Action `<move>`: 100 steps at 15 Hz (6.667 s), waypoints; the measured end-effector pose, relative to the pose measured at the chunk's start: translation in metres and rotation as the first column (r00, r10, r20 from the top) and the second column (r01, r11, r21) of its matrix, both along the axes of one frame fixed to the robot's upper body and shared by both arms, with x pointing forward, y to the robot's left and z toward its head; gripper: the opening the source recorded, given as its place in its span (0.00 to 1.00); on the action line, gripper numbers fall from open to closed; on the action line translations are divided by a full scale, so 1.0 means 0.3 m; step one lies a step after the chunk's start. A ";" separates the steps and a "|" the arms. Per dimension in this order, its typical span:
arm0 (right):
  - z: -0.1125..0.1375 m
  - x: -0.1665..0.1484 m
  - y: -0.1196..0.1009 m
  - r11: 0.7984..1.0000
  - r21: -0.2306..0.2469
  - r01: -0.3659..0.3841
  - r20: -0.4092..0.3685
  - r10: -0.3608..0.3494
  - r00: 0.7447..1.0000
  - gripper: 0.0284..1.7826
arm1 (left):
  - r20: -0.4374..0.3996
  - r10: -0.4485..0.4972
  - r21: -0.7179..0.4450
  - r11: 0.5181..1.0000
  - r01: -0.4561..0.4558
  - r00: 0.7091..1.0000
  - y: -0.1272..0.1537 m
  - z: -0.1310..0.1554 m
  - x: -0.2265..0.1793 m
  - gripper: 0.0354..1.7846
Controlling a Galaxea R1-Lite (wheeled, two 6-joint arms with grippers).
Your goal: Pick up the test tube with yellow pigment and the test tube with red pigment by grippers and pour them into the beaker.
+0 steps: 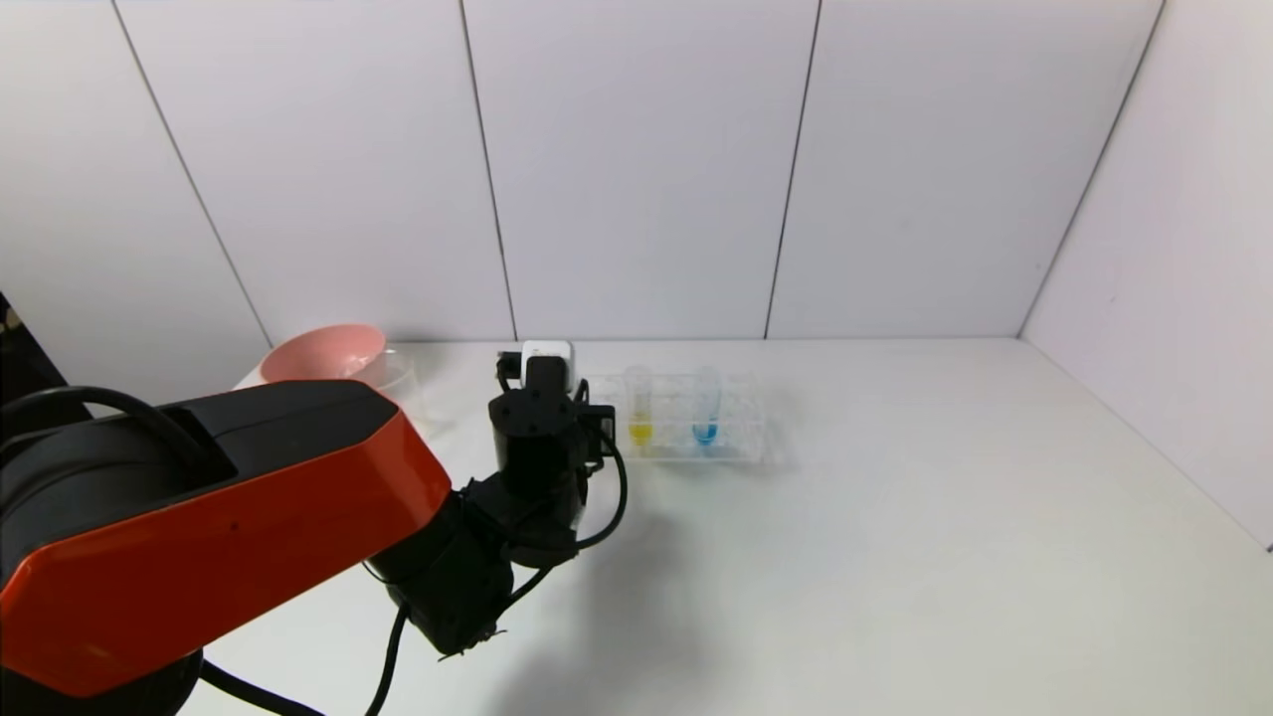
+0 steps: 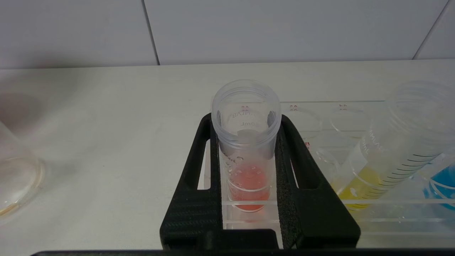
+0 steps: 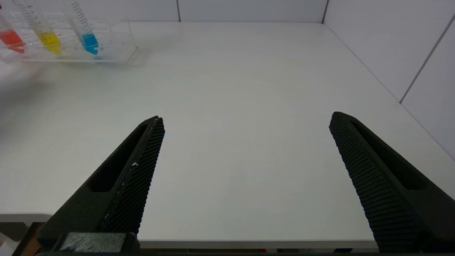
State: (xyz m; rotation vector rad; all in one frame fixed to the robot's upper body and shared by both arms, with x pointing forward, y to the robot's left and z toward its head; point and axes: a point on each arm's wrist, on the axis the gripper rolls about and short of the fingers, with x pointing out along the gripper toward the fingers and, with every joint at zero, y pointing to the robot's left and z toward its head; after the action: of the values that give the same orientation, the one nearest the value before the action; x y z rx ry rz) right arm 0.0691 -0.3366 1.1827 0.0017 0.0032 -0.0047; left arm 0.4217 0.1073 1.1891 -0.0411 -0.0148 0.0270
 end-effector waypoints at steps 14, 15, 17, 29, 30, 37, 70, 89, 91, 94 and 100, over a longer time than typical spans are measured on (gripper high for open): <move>0.000 0.000 0.000 1.000 0.000 0.000 0.000 0.000 1.000 0.95 | 0.044 0.008 0.004 1.000 -0.008 0.999 0.010 0.083 -0.029 0.23; 0.000 0.000 0.000 1.000 0.000 0.000 0.000 0.000 1.000 0.95 | 0.050 0.006 0.008 1.000 -0.007 0.999 0.010 0.095 -0.034 0.23; 0.000 0.000 0.000 1.000 0.000 0.000 0.000 0.000 1.000 0.95 | 0.059 0.004 0.004 1.000 -0.004 0.998 0.011 0.112 -0.041 0.23; 0.000 0.000 0.000 1.000 0.000 0.000 0.000 0.000 1.000 0.95 | 0.125 -0.030 -0.006 1.000 0.031 0.992 0.018 0.243 -0.120 0.23; 0.000 0.000 0.000 1.000 0.000 0.000 0.000 0.000 1.000 0.95 | 0.130 -0.033 -0.006 0.999 0.034 0.991 0.022 0.256 -0.129 0.23; 0.000 0.000 0.000 1.000 0.000 0.000 0.000 0.000 1.000 0.95 | 0.136 -0.032 -0.005 0.999 0.033 0.990 0.079 0.381 -0.195 0.23; 0.000 0.000 0.000 1.000 0.000 0.000 0.000 0.000 1.000 0.95 | -0.166 0.026 0.017 1.000 -0.024 0.986 0.818 0.517 -0.022 0.23; 0.000 0.000 0.000 1.000 0.000 0.000 0.000 0.000 1.000 0.95 | -0.271 0.002 0.068 0.998 0.016 0.963 0.952 0.455 0.003 0.23; 0.000 0.000 0.000 1.000 0.000 0.000 0.000 0.000 1.000 0.95 | -0.268 -0.050 0.052 0.996 0.066 0.962 0.956 0.458 -0.004 0.23; 0.000 0.000 0.000 1.000 0.000 0.000 0.000 0.000 1.000 0.95 | -0.259 -0.134 0.044 0.988 0.151 0.956 0.993 0.459 -0.025 0.23; 0.000 0.000 0.000 1.000 0.000 0.000 0.000 0.000 1.000 0.95 | -0.319 -0.208 0.136 0.956 0.262 0.925 1.066 0.438 -0.058 0.23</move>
State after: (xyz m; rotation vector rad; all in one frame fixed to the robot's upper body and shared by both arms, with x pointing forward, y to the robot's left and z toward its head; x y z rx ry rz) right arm 0.0691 -0.3366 1.1827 0.0017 0.0032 -0.0047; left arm 0.4044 0.4270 1.3205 0.1395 0.2950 -0.2100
